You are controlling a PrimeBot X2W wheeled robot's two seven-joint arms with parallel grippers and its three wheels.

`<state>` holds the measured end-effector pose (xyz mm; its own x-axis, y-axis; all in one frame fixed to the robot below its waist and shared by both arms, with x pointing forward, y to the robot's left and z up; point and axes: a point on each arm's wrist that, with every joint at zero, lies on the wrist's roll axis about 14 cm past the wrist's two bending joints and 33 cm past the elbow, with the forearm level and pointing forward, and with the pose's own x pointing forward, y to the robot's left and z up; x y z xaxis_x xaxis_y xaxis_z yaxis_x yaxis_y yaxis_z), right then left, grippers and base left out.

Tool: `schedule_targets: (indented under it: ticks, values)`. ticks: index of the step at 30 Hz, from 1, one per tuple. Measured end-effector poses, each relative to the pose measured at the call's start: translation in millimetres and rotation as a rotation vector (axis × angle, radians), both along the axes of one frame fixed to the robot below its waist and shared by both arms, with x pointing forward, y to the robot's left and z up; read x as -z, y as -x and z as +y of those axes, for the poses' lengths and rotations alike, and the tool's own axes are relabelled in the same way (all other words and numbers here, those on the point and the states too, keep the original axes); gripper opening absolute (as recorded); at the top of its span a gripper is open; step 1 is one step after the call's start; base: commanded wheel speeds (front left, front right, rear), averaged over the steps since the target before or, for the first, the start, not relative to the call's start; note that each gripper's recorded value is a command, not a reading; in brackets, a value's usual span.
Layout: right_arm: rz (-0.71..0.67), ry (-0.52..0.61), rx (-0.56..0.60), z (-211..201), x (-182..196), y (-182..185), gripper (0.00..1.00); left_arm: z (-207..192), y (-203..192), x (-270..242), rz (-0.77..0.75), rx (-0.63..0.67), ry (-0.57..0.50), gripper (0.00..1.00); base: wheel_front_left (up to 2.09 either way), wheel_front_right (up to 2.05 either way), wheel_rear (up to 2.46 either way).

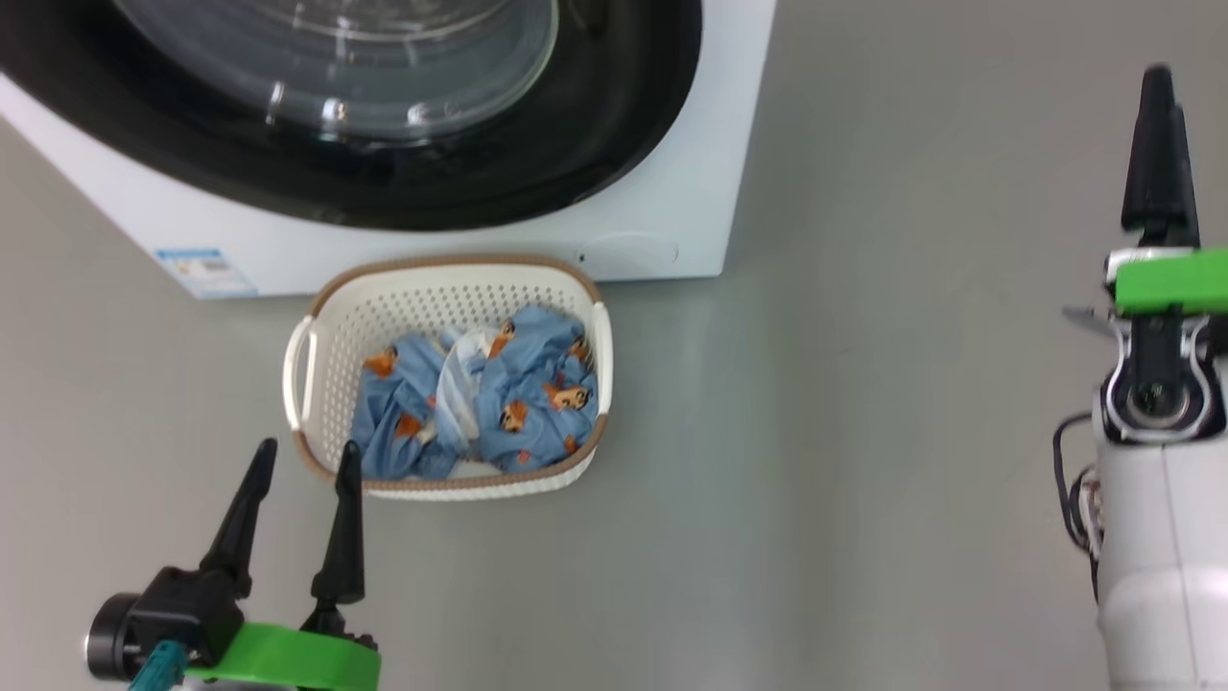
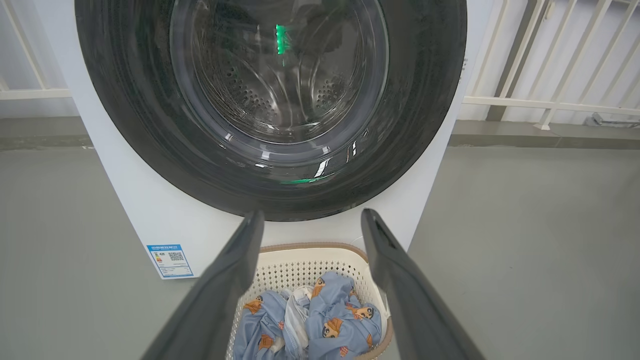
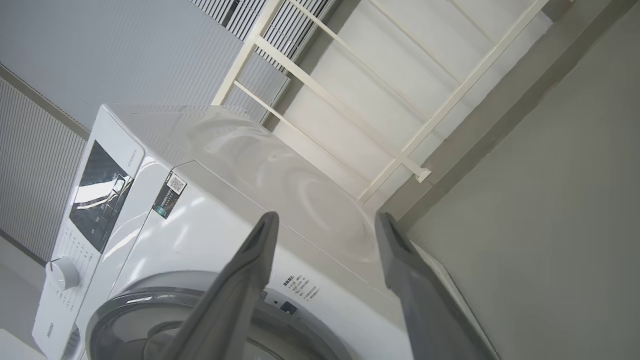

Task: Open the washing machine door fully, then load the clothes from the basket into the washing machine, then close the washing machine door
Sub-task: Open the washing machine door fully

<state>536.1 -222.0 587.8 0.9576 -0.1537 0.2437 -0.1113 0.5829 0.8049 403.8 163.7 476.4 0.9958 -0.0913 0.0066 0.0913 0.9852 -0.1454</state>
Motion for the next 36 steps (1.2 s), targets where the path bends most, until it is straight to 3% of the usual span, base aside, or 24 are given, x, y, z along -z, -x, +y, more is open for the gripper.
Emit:
schedule_targets:
  ticks: [2, 3, 4, 16, 27, 36]
  values:
    - [0.016, -0.031, -0.029, 5.9, 4.0, -12.4, 0.46, 0.7, -2.0, 4.2, 0.011, -0.003, 0.002, 1.00, 0.00, 0.00, 0.00]
    - [0.026, -0.045, -0.045, 8.9, 6.3, -18.0, 0.30, 0.9, -3.2, 5.4, 0.014, -0.004, 0.005, 1.00, 0.00, 0.00, 0.00]
    - [0.034, -0.062, -0.056, 11.2, 8.5, -23.1, 0.00, 1.2, -3.9, 6.6, 0.017, -0.006, 0.005, 1.00, 0.00, 0.00, 0.00]
    - [0.165, -0.199, -0.285, 60.5, 29.1, -74.5, 0.00, 8.4, -10.9, 12.2, 0.031, -0.025, 0.002, 1.00, 0.00, 0.00, 0.00]
    - [0.263, -0.224, -0.541, 123.1, 25.0, -116.7, 0.00, 13.1, -14.8, 15.0, 0.039, -0.040, 0.021, 1.00, 0.00, 0.00, 0.00]
    - [0.283, -0.226, -0.626, 158.9, 20.1, -145.1, 0.00, 15.6, -23.1, 18.1, 0.043, -0.044, 0.028, 1.00, 0.00, 0.00, 0.00]
